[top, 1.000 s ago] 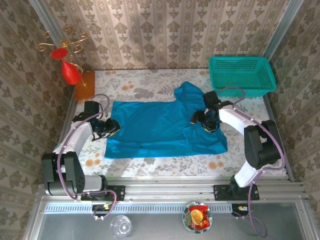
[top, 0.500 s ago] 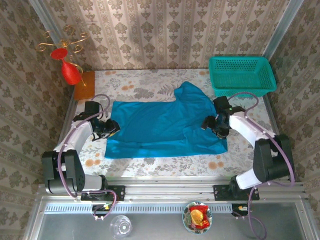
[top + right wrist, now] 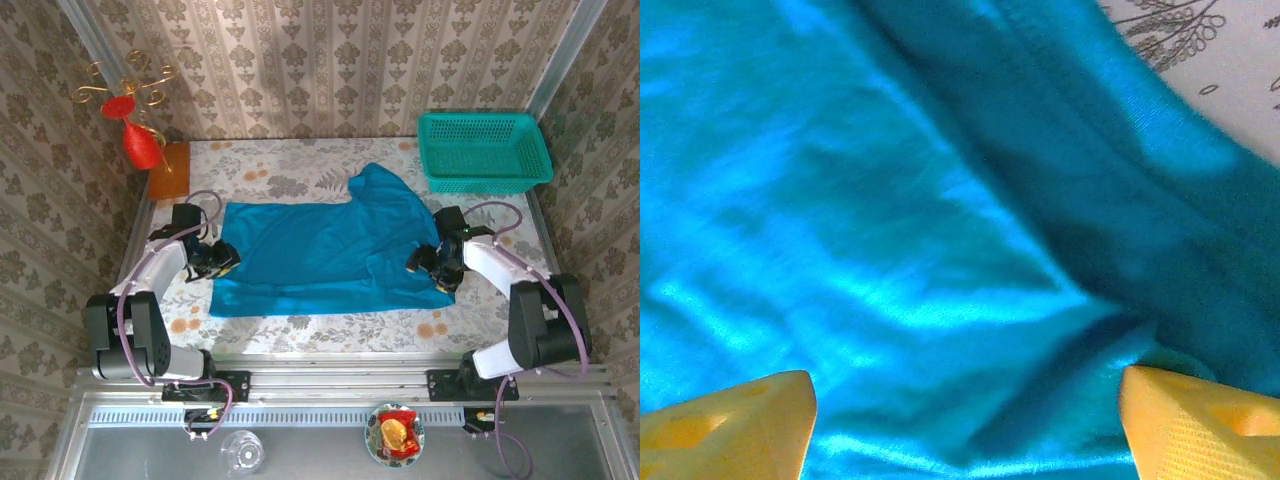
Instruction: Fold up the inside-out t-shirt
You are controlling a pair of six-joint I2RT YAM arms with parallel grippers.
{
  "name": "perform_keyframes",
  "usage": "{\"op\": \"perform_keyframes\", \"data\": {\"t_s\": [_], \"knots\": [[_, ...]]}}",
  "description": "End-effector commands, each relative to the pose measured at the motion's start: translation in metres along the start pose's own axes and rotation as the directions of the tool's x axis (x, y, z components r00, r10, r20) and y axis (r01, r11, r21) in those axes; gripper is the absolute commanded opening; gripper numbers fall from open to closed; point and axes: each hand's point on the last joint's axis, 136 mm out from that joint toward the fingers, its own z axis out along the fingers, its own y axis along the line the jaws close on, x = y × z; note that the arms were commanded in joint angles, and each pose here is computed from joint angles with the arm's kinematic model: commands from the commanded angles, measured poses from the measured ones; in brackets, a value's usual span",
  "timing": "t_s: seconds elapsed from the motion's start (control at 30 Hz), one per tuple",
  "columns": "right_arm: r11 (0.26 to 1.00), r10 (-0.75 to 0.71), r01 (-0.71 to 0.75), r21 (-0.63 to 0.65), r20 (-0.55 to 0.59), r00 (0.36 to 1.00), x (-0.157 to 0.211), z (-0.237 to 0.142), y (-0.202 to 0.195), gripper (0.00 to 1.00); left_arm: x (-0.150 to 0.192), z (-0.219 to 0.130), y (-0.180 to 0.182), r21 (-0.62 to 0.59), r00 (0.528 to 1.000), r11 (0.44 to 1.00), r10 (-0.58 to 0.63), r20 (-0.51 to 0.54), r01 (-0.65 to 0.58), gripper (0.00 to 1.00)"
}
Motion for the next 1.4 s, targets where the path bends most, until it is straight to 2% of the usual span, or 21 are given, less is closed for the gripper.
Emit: {"op": "perform_keyframes", "data": {"t_s": [0.0, 0.2, 0.5, 0.63, 0.77, 0.9, 1.07, 1.2, 1.37], "knots": [[0.997, 0.054, -0.053, 0.055, -0.024, 0.998, -0.001, 0.018, -0.019, 0.82, 0.010, 0.006, 0.011, -0.037, 1.000, 0.999, 0.003, -0.031, -0.004, 0.32], [0.993, 0.072, -0.071, 0.092, -0.003, 0.997, -0.006, 0.010, -0.028, 0.83, 0.012, 0.007, 0.014, -0.052, 0.999, 0.999, -0.006, -0.039, 0.004, 0.32], [0.998, 0.046, -0.046, -0.039, 0.003, 0.999, 0.011, -0.031, -0.010, 0.83, 0.019, 0.003, 0.018, -0.071, 0.999, 0.997, -0.004, -0.042, 0.001, 0.32], [0.997, 0.059, -0.061, -0.050, -0.039, 0.998, 0.022, -0.022, -0.013, 0.83, 0.026, 0.006, 0.024, -0.088, 0.999, 0.996, -0.017, -0.051, 0.012, 0.31], [0.996, 0.091, -0.091, 0.025, -0.012, 0.996, 0.015, -0.010, -0.028, 0.84, 0.031, 0.011, 0.029, -0.098, 0.998, 0.995, -0.031, -0.060, 0.025, 0.31], [0.983, 0.184, -0.184, 0.007, -0.032, 0.982, 0.012, 0.010, -0.035, 0.85, 0.036, 0.016, 0.033, -0.105, 0.996, 0.994, -0.044, -0.075, 0.036, 0.31], [0.956, 0.283, -0.281, 0.082, -0.017, 0.959, 0.016, 0.006, -0.056, 0.84, 0.040, 0.016, 0.041, -0.138, 0.995, 0.989, -0.072, -0.070, 0.062, 0.30], [0.966, 0.257, -0.258, 0.005, 0.035, 0.966, 0.006, -0.019, -0.040, 0.83, 0.040, 0.014, 0.039, -0.139, 0.994, 0.988, -0.078, -0.071, 0.068, 0.30], [0.970, 0.169, -0.159, -0.186, 0.039, 0.985, 0.001, -0.040, 0.002, 0.81, 0.035, 0.015, 0.035, -0.130, 0.996, 0.990, -0.068, -0.065, 0.059, 0.27]]}}
